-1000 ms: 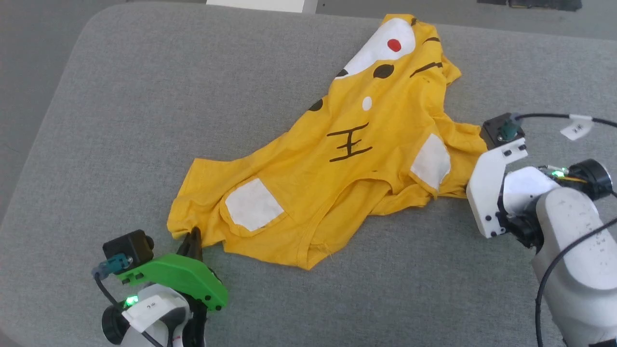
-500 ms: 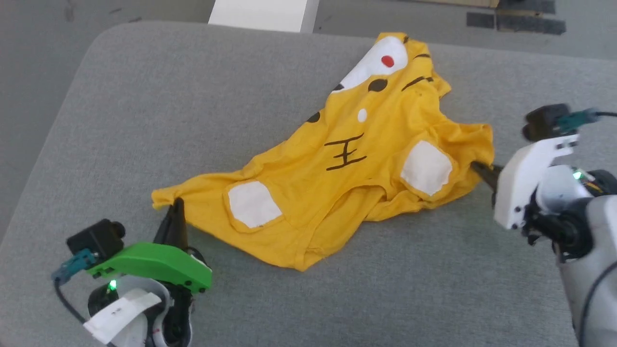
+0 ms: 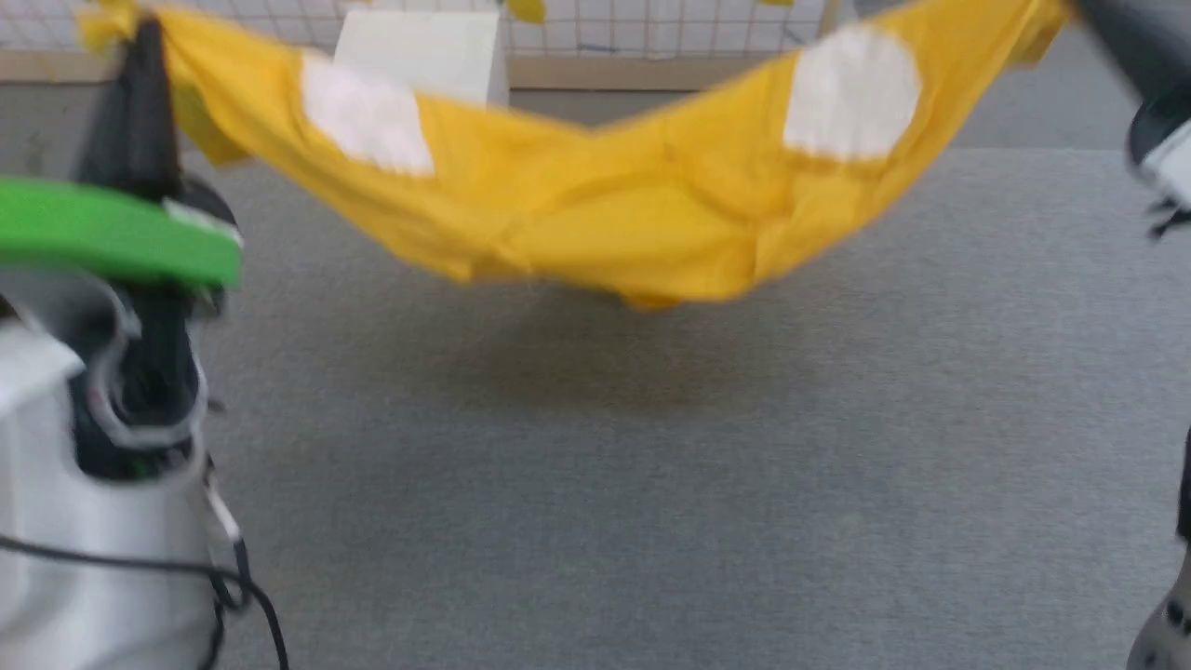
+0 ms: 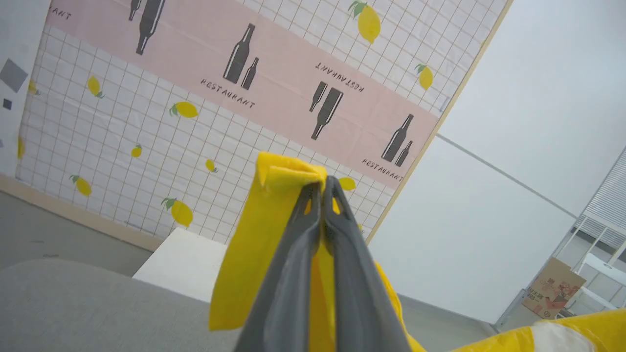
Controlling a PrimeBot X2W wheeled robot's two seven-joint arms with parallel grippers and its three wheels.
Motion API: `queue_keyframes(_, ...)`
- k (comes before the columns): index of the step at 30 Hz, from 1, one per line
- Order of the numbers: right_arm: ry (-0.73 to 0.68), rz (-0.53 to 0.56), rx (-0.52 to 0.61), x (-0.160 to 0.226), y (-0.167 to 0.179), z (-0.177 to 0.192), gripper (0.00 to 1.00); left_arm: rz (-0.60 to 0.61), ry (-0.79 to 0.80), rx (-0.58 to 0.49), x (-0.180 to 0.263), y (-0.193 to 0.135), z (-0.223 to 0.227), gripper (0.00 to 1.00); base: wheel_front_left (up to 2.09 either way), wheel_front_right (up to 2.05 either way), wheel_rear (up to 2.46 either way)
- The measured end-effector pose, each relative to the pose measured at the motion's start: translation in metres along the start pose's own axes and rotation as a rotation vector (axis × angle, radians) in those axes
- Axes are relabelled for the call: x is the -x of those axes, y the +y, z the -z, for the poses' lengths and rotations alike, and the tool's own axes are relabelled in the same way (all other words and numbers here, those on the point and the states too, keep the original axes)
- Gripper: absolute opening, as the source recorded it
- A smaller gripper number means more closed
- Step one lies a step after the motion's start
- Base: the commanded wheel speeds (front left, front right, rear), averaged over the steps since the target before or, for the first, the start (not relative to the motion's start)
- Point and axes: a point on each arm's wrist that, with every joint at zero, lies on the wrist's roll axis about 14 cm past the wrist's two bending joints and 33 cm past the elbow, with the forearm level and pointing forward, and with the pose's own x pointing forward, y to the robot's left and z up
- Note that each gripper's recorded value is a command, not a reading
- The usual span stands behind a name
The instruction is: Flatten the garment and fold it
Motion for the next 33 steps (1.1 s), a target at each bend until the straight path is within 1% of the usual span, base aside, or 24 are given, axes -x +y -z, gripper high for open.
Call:
queue_keyframes(3, -0.095, 0.038, 0.07, 0.006, 0.001, -0.048, 0.0, 0.067, -0.069, -0.007, -0.027, -0.024, -0.03, 0.0, 0.0, 0.0, 0.0)
queue_keyframes(6, -0.172, 0.075, 0.092, 0.01, 0.0, -0.087, 0.0, 0.098, -0.101, -0.019, -0.052, -0.04, -0.048, 0.0, 0.0, 0.0, 0.0)
queue_keyframes(9, -0.211, 0.105, 0.098, 0.003, -0.002, -0.111, 0.0, 0.11, -0.11, -0.007, -0.077, -0.051, -0.056, 0.0, 0.0, 0.0, 0.0)
queue_keyframes(10, -0.214, 0.115, 0.096, -0.001, -0.004, -0.115, 0.0, 0.106, -0.1, -0.031, -0.086, -0.052, -0.054, 0.0, 0.0, 0.0, 0.0)
queue_keyframes(15, -0.205, 0.161, 0.105, -0.028, -0.015, -0.122, 0.0, 0.064, -0.029, -0.103, -0.122, -0.043, -0.034, 0.0, 0.0, 0.0, 0.0)
queue_keyframes(19, -0.188, 0.216, 0.197, -0.053, -0.024, -0.126, 0.0, 0.027, 0.012, -0.213, -0.153, -0.036, -0.019, 0.0, 0.0, 0.0, 0.0)
queue_keyframes(21, -0.225, 0.229, 0.218, -0.065, -0.028, -0.133, 0.0, 0.008, -0.01, -0.25, -0.169, -0.034, -0.021, 0.0, 0.0, 0.0, 0.0)
queue_keyframes(24, -0.296, 0.241, 0.235, -0.082, -0.034, -0.144, 0.0, 0.01, -0.064, -0.309, -0.19, -0.038, -0.024, 0.0, 0.0, 0.0, 0.0)
queue_keyframes(26, -0.345, 0.239, 0.229, -0.094, -0.039, -0.148, 0.0, 0.02, -0.091, -0.32, -0.203, -0.04, -0.02, 0.0, 0.0, 0.0, 0.0)
queue_keyframes(28, -0.354, 0.243, 0.217, -0.106, -0.048, -0.141, 0.0, 0.027, -0.113, -0.313, -0.212, -0.04, -0.013, 0.0, 0.0, 0.0, 0.0)
queue_keyframes(30, -0.331, 0.256, 0.21, -0.118, -0.061, -0.126, 0.0, 0.025, -0.11, -0.302, -0.221, -0.035, 0.0, 0.0, 0.0, 0.0, 0.0)
queue_keyframes(33, -0.282, 0.278, 0.183, -0.132, -0.084, -0.099, 0.0, 0.011, -0.069, -0.287, -0.229, -0.021, 0.031, 0.0, 0.0, 0.0, 0.0)
